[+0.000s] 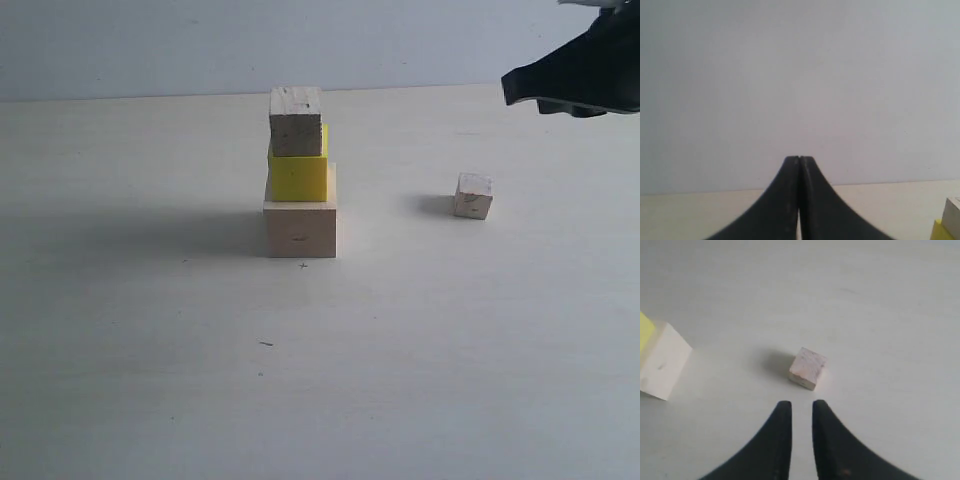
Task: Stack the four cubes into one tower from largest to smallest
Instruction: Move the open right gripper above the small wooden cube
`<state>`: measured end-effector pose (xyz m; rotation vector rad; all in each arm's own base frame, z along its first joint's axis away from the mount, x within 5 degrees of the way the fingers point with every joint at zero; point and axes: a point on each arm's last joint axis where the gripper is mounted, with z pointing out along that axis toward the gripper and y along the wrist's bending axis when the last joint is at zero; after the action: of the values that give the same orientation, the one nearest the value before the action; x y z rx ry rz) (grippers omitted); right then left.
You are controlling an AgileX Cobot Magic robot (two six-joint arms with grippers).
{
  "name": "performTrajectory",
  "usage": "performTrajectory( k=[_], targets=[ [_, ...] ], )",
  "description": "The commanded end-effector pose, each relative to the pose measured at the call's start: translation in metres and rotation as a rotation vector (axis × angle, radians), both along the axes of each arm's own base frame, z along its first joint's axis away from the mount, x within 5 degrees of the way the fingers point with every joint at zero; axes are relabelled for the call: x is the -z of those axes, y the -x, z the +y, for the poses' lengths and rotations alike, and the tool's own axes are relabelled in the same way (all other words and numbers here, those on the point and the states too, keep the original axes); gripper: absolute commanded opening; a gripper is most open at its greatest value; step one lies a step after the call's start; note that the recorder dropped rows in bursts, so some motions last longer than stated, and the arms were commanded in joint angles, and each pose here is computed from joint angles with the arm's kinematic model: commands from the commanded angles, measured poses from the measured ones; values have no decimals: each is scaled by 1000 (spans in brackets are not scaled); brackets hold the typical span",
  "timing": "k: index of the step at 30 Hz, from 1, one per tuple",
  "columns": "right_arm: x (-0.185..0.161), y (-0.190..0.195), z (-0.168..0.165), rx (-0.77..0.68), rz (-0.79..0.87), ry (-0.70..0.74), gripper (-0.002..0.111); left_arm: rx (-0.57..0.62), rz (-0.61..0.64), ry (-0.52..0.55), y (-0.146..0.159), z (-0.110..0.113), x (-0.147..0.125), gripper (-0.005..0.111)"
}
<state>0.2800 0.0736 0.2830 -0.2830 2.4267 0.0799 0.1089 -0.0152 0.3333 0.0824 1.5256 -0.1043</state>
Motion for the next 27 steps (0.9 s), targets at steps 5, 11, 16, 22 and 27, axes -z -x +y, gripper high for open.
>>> performTrajectory(
  k=[5,11,16,22,27],
  targets=[
    [35,-65,11,95,288,99,55,137,22,61,1,-12,9,0],
    [44,-107,19,215,329,83,63,139,22,61,1,-13,9,0],
    [53,-141,27,296,345,47,63,142,21,61,2,-13,9,0],
    [72,-172,24,380,504,41,63,157,19,61,2,-14,9,0],
    [74,-190,15,394,540,-112,63,165,18,61,2,-15,9,0]
  ],
)
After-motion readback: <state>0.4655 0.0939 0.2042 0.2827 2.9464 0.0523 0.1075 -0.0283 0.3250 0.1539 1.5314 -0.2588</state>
